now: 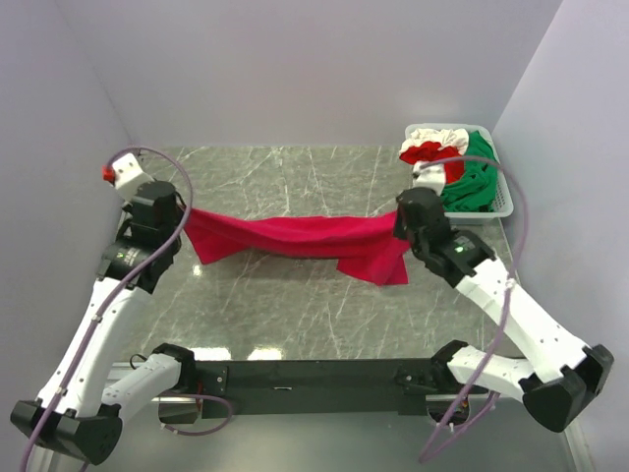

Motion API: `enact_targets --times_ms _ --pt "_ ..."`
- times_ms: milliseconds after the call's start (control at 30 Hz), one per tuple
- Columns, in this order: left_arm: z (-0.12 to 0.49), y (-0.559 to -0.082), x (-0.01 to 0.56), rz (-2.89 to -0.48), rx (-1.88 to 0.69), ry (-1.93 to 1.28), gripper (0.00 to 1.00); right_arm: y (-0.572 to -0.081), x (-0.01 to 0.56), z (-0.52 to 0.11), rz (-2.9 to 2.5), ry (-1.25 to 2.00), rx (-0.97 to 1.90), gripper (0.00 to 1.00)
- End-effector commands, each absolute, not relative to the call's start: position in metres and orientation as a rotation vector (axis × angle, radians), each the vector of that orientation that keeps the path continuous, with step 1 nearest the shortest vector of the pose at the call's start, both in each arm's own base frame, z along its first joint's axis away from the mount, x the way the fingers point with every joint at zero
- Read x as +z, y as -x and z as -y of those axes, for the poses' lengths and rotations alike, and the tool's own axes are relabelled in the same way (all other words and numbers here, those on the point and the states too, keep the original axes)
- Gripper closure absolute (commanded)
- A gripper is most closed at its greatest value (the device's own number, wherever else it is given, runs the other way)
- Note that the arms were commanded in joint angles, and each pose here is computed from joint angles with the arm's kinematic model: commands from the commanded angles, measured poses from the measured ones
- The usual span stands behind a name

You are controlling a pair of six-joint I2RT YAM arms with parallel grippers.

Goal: Fold and stack the t-shirts
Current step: Flatten the tshirt out

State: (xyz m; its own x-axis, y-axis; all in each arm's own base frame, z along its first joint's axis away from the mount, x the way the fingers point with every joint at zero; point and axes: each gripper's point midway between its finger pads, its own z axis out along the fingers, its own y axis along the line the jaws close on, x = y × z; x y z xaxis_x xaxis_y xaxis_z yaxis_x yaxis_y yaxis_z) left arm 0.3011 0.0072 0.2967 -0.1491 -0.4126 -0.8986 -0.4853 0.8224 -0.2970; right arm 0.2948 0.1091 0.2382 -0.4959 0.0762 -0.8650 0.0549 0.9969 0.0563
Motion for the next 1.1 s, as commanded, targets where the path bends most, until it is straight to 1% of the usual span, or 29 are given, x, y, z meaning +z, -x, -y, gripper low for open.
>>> enact_targets --times_ms 0,100,133,167,200,233,267,500,600,667,767,867,967,1067 --pt "-0.026 -0.287 0.381 -1.567 0.057 0.710 0.99 -0.286 0.354 -0.082 -1.835 -0.157 0.051 1.00" --pt "-0.024 -0.275 0.435 -1.473 -0.023 0.659 0.99 -0.271 0.402 -0.071 -1.743 -0.166 0.091 1.00" --pt "-0.023 -0.269 0.449 -1.452 -0.040 0.635 1.00 -0.263 0.432 -0.065 -1.687 -0.173 0.115 1.00" --pt "-0.023 -0.261 0.473 -1.404 -0.075 0.623 0.99 -0.256 0.441 -0.061 -1.682 -0.164 0.118 1.00" --pt "-0.020 -0.255 0.484 -1.390 -0.105 0.600 0.99 -0.249 0.453 -0.058 -1.661 -0.164 0.135 1.00" --pt "-0.019 -0.250 0.493 -1.376 -0.120 0.585 0.99 -0.238 0.478 -0.052 -1.610 -0.169 0.165 1.00" --pt "-0.020 -0.240 0.511 -1.338 -0.147 0.575 0.99 -0.230 0.485 -0.051 -1.604 -0.150 0.187 1.00" --pt "-0.022 -0.171 0.572 -1.196 -0.276 0.503 0.99 -0.143 0.572 -0.018 -1.355 -0.111 0.395 1.00" --pt "-0.023 -0.145 0.593 -1.157 -0.316 0.469 1.00 -0.115 0.597 -0.012 -1.278 -0.076 0.462 1.00" --pt "-0.020 -0.132 0.605 -1.138 -0.343 0.437 0.99 -0.105 0.605 -0.010 -1.252 -0.066 0.482 1.00" --pt "-0.012 -0.132 0.609 -1.152 -0.372 0.399 1.00 -0.095 0.615 -0.005 -1.205 -0.065 0.504 1.00" --pt "-0.006 -0.152 0.598 -1.203 -0.362 0.395 1.00 -0.098 0.619 -0.008 -1.183 -0.067 0.512 1.00" --pt "0.004 -0.190 0.573 -1.288 -0.334 0.405 0.99 -0.124 0.609 -0.020 -1.220 -0.070 0.474 1.00" --pt "0.016 -0.231 0.537 -1.398 -0.307 0.404 1.00 -0.168 0.586 -0.038 -1.302 -0.077 0.393 1.00"
